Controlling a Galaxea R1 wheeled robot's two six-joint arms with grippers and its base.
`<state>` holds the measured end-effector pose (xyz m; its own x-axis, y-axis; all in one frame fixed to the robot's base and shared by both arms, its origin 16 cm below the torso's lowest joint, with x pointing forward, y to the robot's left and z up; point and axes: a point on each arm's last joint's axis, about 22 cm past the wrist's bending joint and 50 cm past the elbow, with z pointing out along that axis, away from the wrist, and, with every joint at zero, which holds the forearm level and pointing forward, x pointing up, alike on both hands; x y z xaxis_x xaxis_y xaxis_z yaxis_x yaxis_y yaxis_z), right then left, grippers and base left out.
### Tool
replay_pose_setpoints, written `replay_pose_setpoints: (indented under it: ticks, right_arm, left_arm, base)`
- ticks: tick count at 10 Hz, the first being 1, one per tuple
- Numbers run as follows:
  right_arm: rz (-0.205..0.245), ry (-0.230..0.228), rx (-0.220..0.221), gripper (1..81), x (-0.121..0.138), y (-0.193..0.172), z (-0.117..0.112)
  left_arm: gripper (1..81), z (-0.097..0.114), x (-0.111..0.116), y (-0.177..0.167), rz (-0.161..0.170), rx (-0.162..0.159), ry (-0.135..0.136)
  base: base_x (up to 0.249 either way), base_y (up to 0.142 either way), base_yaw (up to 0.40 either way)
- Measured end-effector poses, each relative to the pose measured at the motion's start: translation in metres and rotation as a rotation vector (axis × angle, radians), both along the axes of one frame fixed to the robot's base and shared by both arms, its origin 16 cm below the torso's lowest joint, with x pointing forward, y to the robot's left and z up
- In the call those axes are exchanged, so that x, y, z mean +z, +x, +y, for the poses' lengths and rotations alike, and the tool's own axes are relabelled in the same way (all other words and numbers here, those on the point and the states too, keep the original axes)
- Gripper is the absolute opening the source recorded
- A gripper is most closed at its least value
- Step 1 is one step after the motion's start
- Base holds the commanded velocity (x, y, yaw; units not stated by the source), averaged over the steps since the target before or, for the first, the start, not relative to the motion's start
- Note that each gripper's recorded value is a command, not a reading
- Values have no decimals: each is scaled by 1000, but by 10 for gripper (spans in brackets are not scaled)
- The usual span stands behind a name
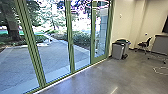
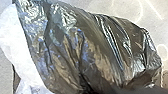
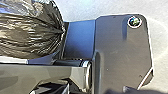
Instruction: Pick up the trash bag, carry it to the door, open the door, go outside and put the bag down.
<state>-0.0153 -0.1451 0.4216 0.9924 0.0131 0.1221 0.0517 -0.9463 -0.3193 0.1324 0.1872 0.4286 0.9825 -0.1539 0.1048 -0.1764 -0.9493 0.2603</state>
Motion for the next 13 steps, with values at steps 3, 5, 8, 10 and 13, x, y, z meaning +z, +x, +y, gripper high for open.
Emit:
replay_pose_setpoints:
  ticks: [3,5,8,10,13]
  right_arm:
    - [-2,-3,-4,811,0,0,-1]
    - [-6,4,-6,811,1,1,-1]
    - [-21,36,-11,811,6,2,4]
    - [-20,36,-15,811,6,-1,4]
    - [-23,38,-16,811,6,0,6]
  left_arm:
    - [10,1,0,0,0,0,1]
    - [10,0,0,0,-1,1,-1]
    - [10,-2,0,-2,0,-1,-5]
    - [10,-1,0,-5,4,-1,-4]
    - [10,2,-1,-6,5,-4,0]
  base:
    - [99,-94,0]
    - [94,-34,0]
    - [92,0,0]
    - [104,0,0]
    - [113,-78,0]
